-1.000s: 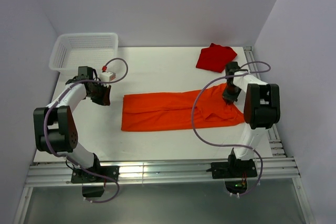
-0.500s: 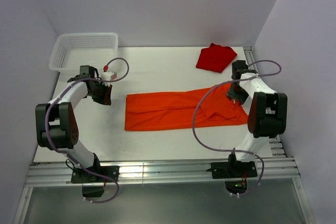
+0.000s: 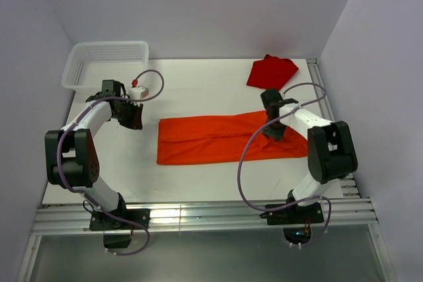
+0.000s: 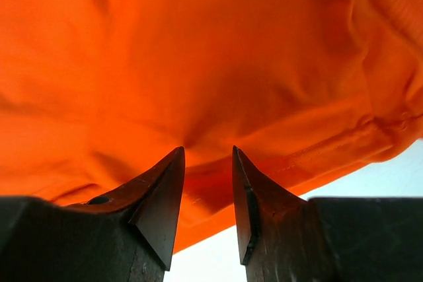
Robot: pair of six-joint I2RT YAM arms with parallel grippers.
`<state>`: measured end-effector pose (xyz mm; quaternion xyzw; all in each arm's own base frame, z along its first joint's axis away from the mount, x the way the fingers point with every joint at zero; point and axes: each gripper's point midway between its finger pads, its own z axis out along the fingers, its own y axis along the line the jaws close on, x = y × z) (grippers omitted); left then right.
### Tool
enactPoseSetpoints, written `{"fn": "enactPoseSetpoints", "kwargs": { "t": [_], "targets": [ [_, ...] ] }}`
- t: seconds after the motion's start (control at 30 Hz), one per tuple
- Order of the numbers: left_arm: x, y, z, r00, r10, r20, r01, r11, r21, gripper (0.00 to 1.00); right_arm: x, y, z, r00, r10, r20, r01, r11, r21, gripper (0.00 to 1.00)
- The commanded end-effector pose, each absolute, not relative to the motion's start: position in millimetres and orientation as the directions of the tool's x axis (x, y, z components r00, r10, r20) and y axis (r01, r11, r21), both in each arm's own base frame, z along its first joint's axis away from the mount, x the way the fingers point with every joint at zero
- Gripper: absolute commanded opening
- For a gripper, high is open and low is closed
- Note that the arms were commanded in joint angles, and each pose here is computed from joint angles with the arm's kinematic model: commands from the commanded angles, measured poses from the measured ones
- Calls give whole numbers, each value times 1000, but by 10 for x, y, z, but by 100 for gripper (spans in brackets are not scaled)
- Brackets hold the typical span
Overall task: Roll the t-shirts
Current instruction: Roll the tshirt
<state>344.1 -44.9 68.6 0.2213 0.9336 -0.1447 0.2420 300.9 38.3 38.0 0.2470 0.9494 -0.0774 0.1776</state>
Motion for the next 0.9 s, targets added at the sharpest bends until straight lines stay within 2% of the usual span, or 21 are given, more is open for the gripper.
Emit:
{"fn": "enactPoseSetpoints", "kwargs": {
  "t": [0.0, 0.5, 0.6, 0.73, 0.87],
  "targets": [
    [3472, -516, 763, -773, 336, -539, 496, 850, -180, 19, 2988, 476, 344, -797, 460, -392, 513, 857, -38, 41],
    [3489, -552, 688, -780, 336, -529, 494, 849, -189, 20, 2676, 801, 176, -796, 457, -397, 498, 867, 1, 41],
    [3505, -570, 682, -785, 325, -527, 489, 848, -205, 25, 2671, 795, 127, -800, 454, -393, 499, 866, -16, 40],
    [3548, -648, 704, -789, 304, -534, 490, 835, -249, 38, 2706, 819, 241, -772, 472, -426, 516, 857, 15, 40],
    [3613, -767, 755, -797, 265, -543, 487, 814, -317, 47, 2815, 992, 544, -716, 500, -488, 516, 849, 112, 40]
  ]
}}
